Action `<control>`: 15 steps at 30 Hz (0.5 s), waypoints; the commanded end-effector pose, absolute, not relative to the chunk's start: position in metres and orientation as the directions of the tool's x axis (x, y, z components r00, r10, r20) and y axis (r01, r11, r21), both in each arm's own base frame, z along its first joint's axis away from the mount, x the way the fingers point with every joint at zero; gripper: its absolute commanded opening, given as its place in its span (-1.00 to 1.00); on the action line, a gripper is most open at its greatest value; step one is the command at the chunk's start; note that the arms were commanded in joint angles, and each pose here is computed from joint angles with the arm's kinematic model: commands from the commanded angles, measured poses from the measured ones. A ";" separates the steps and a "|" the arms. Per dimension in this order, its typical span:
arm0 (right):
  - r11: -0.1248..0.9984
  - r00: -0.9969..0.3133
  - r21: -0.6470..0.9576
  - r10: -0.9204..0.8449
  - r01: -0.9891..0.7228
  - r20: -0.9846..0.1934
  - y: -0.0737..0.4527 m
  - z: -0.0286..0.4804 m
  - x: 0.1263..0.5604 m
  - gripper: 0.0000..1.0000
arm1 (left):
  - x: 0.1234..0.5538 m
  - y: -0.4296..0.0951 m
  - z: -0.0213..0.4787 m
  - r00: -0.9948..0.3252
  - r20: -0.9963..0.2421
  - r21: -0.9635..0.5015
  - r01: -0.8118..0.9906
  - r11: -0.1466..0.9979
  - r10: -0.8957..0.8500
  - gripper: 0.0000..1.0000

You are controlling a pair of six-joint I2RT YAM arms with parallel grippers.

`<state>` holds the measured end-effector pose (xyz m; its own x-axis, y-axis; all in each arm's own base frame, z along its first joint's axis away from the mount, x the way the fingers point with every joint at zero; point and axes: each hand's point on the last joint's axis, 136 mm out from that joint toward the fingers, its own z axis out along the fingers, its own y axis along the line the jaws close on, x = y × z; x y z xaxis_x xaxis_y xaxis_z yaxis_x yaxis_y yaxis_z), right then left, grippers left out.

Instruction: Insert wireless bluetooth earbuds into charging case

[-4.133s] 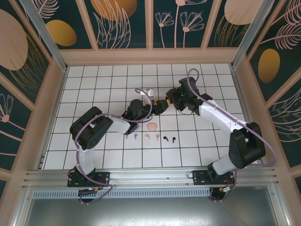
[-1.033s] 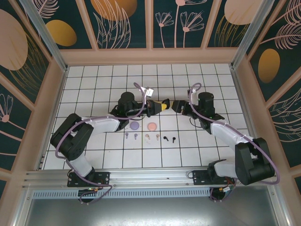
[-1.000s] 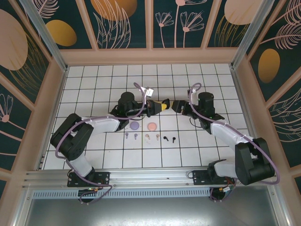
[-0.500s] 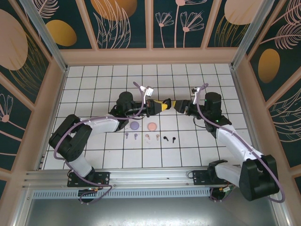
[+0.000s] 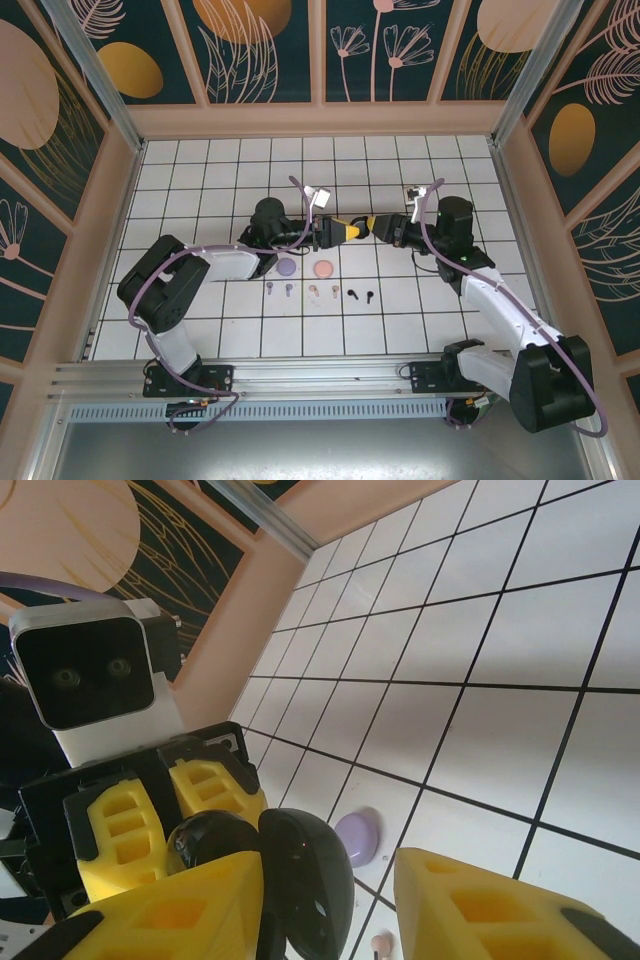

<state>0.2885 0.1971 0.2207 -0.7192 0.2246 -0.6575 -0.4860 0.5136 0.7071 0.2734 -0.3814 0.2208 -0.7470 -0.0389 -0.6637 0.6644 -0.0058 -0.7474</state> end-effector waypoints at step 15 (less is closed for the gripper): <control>0.494 -0.726 0.706 0.198 -0.507 -0.659 0.197 0.216 0.277 -0.30 | 0.277 -0.383 0.248 -0.695 -0.715 -0.694 0.719 -0.036 -0.082 -1.00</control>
